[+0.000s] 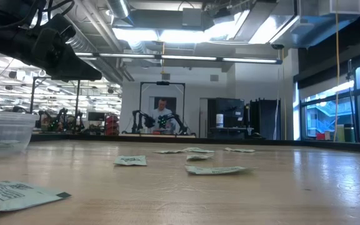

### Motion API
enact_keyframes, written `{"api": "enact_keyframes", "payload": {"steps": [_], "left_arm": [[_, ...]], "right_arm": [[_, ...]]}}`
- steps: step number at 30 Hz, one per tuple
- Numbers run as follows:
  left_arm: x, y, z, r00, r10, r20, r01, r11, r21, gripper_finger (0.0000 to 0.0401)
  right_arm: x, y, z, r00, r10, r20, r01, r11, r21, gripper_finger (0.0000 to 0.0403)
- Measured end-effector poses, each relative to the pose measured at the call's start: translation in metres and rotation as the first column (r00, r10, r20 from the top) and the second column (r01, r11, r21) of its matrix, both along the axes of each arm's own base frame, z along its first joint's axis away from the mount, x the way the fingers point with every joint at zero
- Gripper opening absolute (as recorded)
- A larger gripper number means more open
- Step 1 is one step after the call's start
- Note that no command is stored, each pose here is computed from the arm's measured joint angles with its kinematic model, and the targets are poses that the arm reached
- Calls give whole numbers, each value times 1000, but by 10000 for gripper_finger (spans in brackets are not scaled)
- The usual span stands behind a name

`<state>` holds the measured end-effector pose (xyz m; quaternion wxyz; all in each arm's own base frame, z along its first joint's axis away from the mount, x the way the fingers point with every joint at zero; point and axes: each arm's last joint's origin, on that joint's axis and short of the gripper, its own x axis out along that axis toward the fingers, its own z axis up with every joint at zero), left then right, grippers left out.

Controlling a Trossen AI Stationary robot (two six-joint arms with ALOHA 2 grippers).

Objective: Pick and place items into bin
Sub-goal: Put the green stevia packet into the right transparent bin

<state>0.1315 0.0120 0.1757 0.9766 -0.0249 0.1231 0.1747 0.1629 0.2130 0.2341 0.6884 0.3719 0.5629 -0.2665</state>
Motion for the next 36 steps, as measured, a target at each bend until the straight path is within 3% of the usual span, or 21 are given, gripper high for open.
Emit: {"api": "enact_keyframes", "payload": {"steps": [3, 8, 13, 20, 25, 36], "left_arm": [[0, 0, 0, 1000, 0, 0, 0, 1000, 0, 72], [0, 0, 0, 1000, 0, 0, 0, 1000, 0, 73], [0, 0, 0, 1000, 0, 0, 0, 1000, 0, 72], [0, 0, 0, 1000, 0, 0, 0, 1000, 0, 72], [0, 0, 0, 1000, 0, -1, 0, 1000, 0, 72], [0, 0, -1, 1000, -2, -9, 2, 1000, 7, 72]], "right_arm": [[16, -14, 5, 997, 60, 47, -56, 995, -82, 111], [45, -45, 5, 982, 183, -35, -185, 982, -45, 111], [75, -91, 5, 960, 278, -32, -280, 955, -102, 111], [114, -160, 9, 891, 448, 70, -423, 878, -224, 111], [133, -205, -2, 879, 473, 58, -439, 850, -290, 111], [156, -265, -66, 893, 435, -114, -449, 864, -226, 111]]}}
